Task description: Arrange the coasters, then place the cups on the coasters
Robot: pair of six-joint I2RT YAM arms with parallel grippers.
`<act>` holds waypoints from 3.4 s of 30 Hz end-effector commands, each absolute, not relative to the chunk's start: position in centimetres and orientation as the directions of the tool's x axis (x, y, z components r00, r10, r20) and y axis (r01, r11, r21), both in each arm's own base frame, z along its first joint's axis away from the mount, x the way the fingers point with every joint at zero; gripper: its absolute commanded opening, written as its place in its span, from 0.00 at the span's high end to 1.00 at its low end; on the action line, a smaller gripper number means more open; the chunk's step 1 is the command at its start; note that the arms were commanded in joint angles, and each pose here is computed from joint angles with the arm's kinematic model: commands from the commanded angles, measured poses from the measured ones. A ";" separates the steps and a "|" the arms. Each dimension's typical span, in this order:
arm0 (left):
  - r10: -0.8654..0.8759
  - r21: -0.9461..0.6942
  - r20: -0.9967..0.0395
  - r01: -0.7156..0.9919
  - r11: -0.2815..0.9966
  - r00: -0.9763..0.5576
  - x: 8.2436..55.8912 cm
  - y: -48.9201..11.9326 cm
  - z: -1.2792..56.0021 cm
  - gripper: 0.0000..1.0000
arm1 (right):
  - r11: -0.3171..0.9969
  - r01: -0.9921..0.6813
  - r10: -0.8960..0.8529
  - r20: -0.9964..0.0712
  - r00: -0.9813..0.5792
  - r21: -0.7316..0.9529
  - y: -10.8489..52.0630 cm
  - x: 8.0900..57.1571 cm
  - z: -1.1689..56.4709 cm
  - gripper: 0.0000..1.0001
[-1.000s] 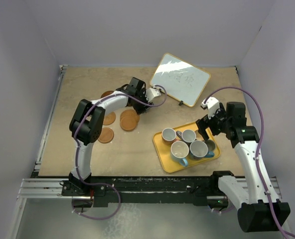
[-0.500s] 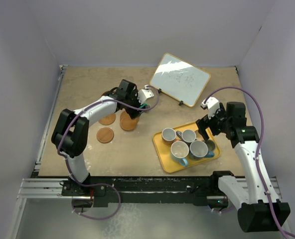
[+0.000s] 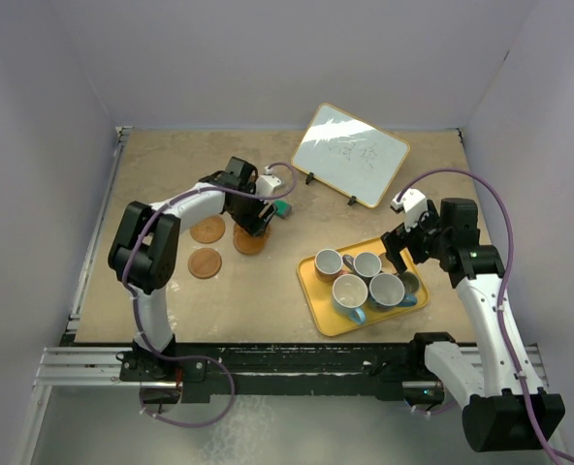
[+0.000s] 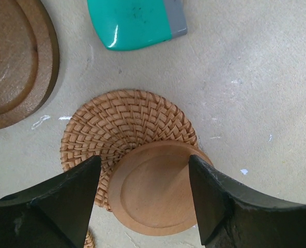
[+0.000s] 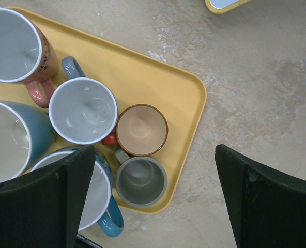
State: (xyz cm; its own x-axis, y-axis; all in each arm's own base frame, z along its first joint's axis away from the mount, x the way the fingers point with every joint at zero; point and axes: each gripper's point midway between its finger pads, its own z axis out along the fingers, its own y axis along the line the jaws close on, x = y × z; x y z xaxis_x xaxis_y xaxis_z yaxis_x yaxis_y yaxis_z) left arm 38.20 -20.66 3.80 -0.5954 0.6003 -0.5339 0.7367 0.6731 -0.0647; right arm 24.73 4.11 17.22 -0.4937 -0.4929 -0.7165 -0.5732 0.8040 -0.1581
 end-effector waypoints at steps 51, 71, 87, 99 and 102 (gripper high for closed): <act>0.623 -0.220 -0.523 0.799 0.560 -0.581 33.7 -21.2 5.3 0.40 | 0.796 -0.580 -0.513 -0.702 -0.494 -0.174 3.9 24.8 16.8 0.00; 0.747 -0.214 -0.529 0.915 0.341 -0.402 30.3 -24.6 5.2 0.41 | 0.794 -0.583 -0.518 -0.691 -0.504 -0.170 3.8 24.8 16.4 0.00; 0.801 -0.156 -0.592 0.988 -0.002 -0.092 24.5 -24.4 6.0 0.48 | 0.792 -0.589 -0.521 -0.679 -0.517 -0.159 3.8 24.8 16.1 0.00; 0.755 -0.043 -0.652 0.992 -0.121 0.064 23.7 -25.5 7.2 0.47 | 0.793 -0.589 -0.519 -0.679 -0.519 -0.156 3.9 24.8 16.1 0.00; 0.746 -0.052 -0.660 0.985 -0.163 0.089 23.0 -25.5 6.9 0.48 | 0.792 -0.590 -0.519 -0.680 -0.518 -0.156 3.9 24.8 16.1 0.00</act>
